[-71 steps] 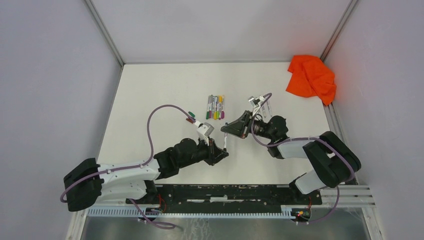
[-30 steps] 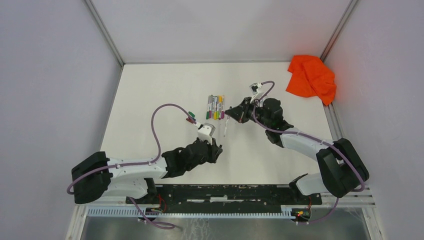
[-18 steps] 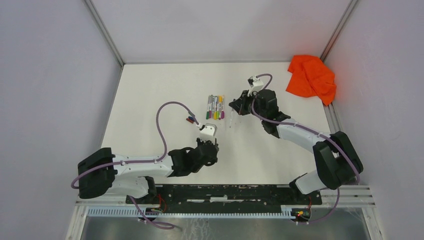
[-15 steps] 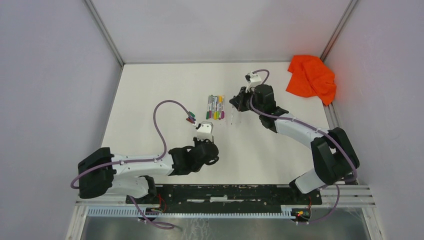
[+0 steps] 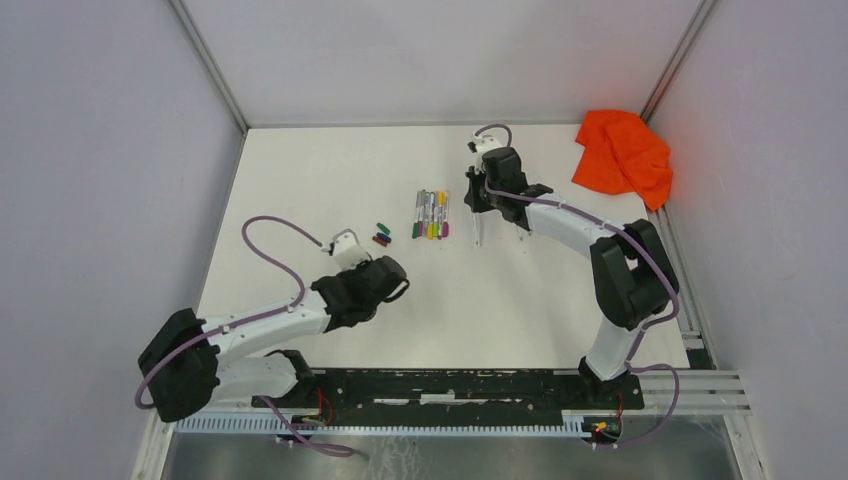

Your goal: Open the pen caps

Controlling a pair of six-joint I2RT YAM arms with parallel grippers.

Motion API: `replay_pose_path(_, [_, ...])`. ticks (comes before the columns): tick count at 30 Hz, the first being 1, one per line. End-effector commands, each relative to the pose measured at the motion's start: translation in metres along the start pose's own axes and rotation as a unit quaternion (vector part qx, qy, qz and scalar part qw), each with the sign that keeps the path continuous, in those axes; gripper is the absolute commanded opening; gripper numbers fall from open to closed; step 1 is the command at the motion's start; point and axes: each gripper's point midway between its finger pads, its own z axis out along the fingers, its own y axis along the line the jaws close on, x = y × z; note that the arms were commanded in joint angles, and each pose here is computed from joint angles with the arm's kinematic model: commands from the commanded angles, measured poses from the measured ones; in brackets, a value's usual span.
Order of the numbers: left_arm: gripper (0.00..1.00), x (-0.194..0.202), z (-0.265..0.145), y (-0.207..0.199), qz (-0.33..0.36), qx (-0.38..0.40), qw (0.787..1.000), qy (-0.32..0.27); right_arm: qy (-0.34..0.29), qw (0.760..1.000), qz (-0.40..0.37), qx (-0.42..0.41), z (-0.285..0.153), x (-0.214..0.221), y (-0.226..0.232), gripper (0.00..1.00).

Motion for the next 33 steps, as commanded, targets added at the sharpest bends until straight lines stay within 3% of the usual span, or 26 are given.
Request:
replay_pose_path(1, [0.02,-0.012,0.012,0.015,-0.134,-0.004,0.991,0.024,0.022,0.999,-0.028,0.037,0.007,-0.005,-0.015,0.00])
replay_pose_path(9, [0.02,-0.025,0.032,0.007,-0.181,-0.026,0.982,0.054,0.043,0.997,-0.028,0.054,0.020,-0.002,-0.031,0.00])
replay_pose_path(18, [0.02,-0.012,0.070,0.008,-0.257,-0.049,0.957,0.122,0.061,0.995,-0.030,0.069,0.031,-0.003,-0.051,0.00])
replay_pose_path(33, [0.02,-0.024,0.107,0.010,-0.279,-0.081,0.947,0.138,0.098,0.990,-0.036,0.099,0.046,0.005,-0.082,0.00])
